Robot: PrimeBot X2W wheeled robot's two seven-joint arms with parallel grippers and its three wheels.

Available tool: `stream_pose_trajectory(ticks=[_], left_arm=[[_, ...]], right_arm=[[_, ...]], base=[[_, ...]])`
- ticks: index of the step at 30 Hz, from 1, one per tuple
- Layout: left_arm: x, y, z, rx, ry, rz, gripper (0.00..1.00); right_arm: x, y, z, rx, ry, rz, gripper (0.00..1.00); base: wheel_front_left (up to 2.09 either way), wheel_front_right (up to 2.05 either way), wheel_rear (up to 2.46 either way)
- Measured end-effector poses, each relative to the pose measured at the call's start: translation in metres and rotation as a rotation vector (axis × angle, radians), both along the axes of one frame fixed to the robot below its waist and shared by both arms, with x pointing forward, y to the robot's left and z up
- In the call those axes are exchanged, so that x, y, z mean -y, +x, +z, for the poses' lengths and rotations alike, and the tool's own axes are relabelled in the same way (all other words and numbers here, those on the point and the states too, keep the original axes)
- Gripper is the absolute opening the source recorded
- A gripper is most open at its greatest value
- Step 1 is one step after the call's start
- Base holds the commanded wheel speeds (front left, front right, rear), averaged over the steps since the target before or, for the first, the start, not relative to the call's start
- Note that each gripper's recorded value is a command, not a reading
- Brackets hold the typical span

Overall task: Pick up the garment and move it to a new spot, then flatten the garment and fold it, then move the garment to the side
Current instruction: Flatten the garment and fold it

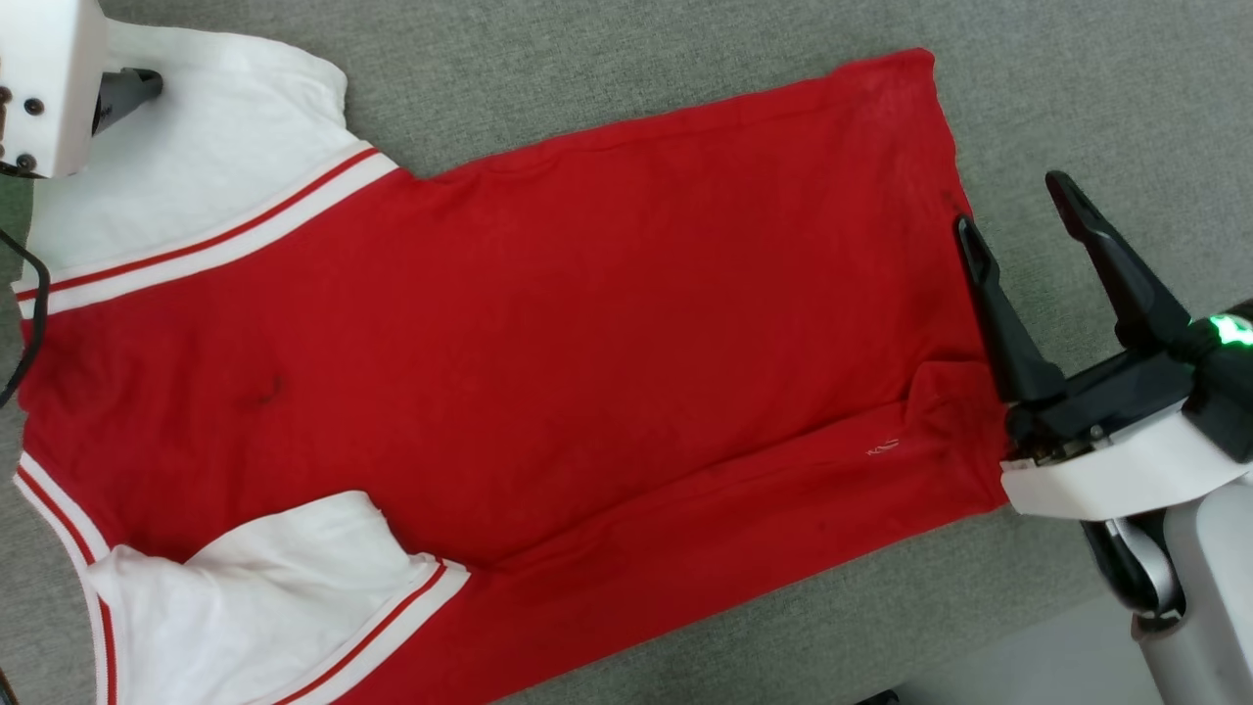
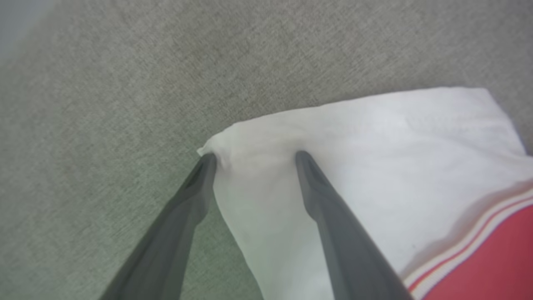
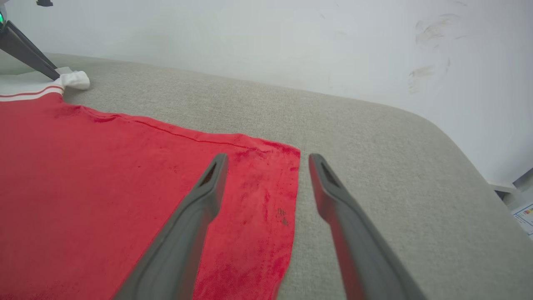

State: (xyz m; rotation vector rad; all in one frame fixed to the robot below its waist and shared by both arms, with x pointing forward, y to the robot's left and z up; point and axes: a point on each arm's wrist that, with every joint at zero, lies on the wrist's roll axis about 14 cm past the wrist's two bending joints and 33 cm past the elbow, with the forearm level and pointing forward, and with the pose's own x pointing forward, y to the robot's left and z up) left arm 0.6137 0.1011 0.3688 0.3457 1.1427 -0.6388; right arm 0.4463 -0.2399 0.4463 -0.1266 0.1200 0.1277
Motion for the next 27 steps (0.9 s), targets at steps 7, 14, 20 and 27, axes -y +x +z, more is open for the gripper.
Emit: stream_pose_trajectory(ticks=[7,14,20,27], left_arm=[[-0.001,-0.004,0.008,0.026,-0.003,-0.011,0.0],[0.012,-0.011,0.043,0.132,-0.06,-0.065,0.0],[0.017,-0.025,0.073,0.21,-0.079,-0.122,0.0],[0.022,-0.034,0.088,0.261,-0.099,-0.169,0.0]], right_arm=[[0.008,0.018,0.026,0.067,-0.05,0.017,1.0],[0.019,0.043,0.052,-0.03,-0.201,0.071,1.0],[0.025,0.054,0.034,-0.353,-0.246,0.111,1.0],[0.024,0.06,0.002,-0.7,-0.261,0.131,1.0]], base=[[0.0,0.0,0.0],[0.0,0.0,0.0],[0.0,0.0,0.0],[0.0,0.0,0.0]])
